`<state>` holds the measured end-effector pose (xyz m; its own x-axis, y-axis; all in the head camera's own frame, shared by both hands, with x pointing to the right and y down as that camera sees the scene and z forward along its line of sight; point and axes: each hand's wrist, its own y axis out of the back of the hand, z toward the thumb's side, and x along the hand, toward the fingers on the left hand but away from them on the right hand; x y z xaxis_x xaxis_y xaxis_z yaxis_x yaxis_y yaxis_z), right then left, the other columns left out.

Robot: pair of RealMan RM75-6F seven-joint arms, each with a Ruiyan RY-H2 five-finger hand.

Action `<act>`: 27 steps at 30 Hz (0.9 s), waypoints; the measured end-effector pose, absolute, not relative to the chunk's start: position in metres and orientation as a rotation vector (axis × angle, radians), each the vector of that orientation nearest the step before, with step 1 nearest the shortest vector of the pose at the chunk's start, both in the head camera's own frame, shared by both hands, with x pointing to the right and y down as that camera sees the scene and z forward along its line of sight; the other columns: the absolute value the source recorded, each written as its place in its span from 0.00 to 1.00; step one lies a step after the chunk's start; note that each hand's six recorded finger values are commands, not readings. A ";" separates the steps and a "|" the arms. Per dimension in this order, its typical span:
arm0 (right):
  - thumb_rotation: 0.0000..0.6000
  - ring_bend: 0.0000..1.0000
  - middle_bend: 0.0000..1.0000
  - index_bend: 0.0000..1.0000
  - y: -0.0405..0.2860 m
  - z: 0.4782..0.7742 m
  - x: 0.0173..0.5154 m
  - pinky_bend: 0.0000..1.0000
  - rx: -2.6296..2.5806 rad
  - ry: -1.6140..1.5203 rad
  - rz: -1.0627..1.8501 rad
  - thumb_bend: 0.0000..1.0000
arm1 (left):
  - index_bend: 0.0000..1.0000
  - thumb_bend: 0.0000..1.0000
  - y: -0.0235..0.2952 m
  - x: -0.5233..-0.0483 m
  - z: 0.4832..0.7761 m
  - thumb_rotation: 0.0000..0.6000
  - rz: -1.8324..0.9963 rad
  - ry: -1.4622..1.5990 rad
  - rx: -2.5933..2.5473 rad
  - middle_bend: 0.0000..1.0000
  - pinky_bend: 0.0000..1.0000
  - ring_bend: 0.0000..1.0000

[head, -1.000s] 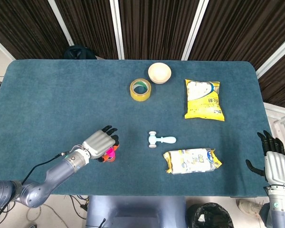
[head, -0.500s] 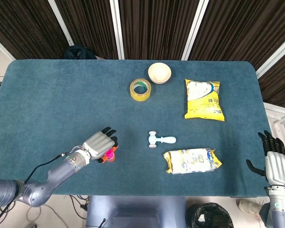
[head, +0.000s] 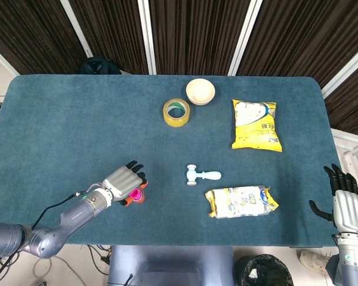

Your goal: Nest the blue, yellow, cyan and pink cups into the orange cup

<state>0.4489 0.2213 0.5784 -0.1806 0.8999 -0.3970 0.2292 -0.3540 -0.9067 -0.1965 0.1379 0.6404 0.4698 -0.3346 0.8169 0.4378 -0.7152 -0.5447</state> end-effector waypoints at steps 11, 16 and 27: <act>1.00 0.10 0.04 0.11 0.221 0.578 0.449 0.00 -1.541 -1.321 1.574 0.32 | 0.12 0.23 0.112 -0.204 0.614 1.00 -1.274 0.106 -1.929 0.16 0.00 0.00; 1.00 0.10 0.04 0.11 0.222 0.579 0.446 0.00 -1.551 -1.310 1.573 0.32 | 0.12 0.23 0.099 -0.232 0.595 1.00 -1.239 0.293 -1.827 0.16 0.00 0.00; 1.00 0.10 0.04 0.11 0.223 0.578 0.441 0.00 -1.557 -1.279 1.557 0.32 | 0.10 0.22 0.121 -0.348 0.569 1.00 -1.321 0.649 -1.635 0.10 0.00 0.00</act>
<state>0.4413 0.2226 0.5779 -0.1445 0.9042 -0.4018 0.2189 -0.3668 -0.9042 -0.3480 0.1211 0.5693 0.2889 -0.8340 0.4700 0.1371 -0.4499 -0.8825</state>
